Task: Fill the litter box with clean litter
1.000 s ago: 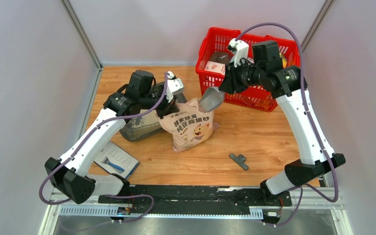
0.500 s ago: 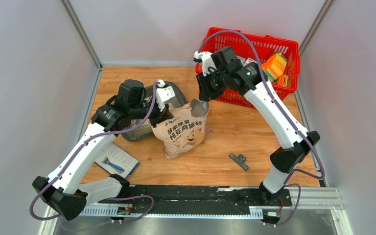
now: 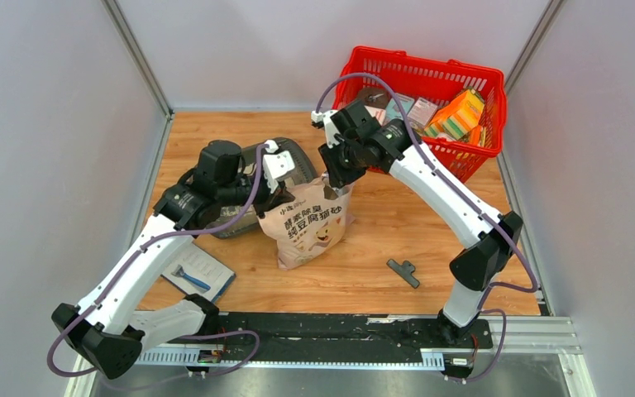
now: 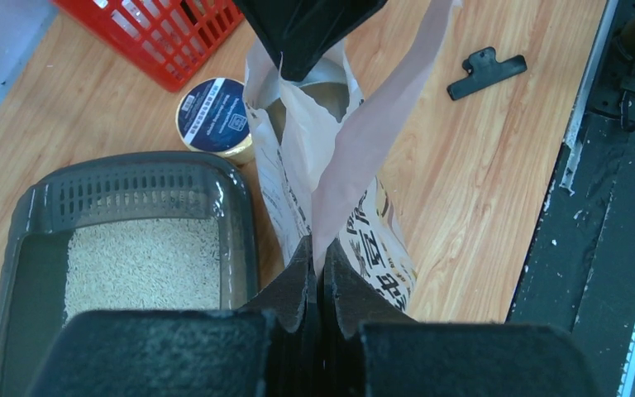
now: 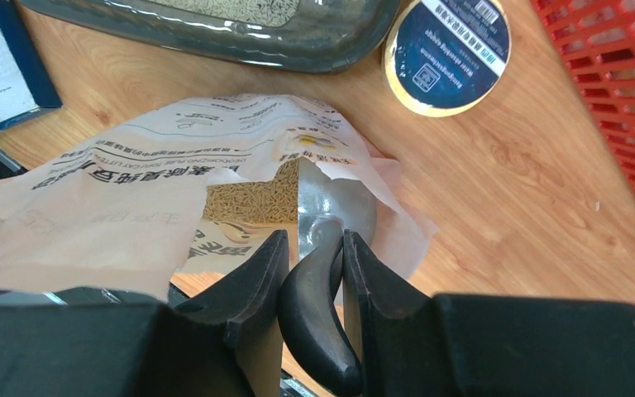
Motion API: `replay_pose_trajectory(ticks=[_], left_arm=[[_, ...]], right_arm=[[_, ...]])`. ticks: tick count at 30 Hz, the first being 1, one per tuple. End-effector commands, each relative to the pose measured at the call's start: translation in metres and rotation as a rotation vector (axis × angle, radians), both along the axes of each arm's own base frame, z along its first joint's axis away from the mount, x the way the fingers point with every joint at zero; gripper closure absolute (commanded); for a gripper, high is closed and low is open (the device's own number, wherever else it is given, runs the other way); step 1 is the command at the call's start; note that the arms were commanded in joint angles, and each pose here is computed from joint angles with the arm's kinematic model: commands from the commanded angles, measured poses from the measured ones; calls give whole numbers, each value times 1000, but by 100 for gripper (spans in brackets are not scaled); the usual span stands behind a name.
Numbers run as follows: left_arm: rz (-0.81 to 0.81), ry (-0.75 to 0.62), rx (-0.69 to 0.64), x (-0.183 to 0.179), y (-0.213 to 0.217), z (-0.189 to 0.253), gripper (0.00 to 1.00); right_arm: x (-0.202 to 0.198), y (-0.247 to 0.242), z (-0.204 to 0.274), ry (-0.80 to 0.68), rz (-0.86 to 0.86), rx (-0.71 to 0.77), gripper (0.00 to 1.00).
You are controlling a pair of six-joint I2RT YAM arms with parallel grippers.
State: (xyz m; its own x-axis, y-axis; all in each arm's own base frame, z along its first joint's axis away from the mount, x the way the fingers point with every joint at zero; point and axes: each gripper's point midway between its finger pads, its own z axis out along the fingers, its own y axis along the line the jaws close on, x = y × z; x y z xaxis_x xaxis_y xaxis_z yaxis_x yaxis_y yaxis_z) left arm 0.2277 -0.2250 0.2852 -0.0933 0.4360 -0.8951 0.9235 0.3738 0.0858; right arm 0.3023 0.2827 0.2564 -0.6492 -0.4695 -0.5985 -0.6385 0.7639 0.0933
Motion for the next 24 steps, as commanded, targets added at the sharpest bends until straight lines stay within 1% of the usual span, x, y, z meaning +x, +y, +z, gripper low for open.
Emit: replay_pose_trajectory(ticks=[1,4,6,8,9,10,14,16,18,24], left_arm=[[-46,-304,-200,7,-14,89,100],[-47,-306,-202,8,-16,90,100],[-50,-309,-204,8,-17,90,100],[-57,-307,-202,7,-18,89,100],[-60,-311,-202,7,-18,89,100],[-62,-309,-200,8,-19,88,100],[-67,-321,-194,10,-20,91,100],[-70,-320,-191,12,-22,90,100],[-71,-312,-198,13,-24,91,100],[-83,-308,-204,20,-33,93,100]], right_arm=[[3,-12,-8,-3,-81,-21,100],[1,-19,-23,13,-110,-53,100],[-2,-20,-26,10,-102,-41,100],[-4,-23,-45,15,-97,-53,100],[-10,-22,-48,30,-76,-35,100],[-12,-24,-64,48,-82,-46,100],[-19,-27,-90,123,-104,-48,100],[-16,-24,-92,128,-106,-21,100],[-19,-23,-98,164,-110,-8,100],[-44,2,-117,342,-45,90,100]])
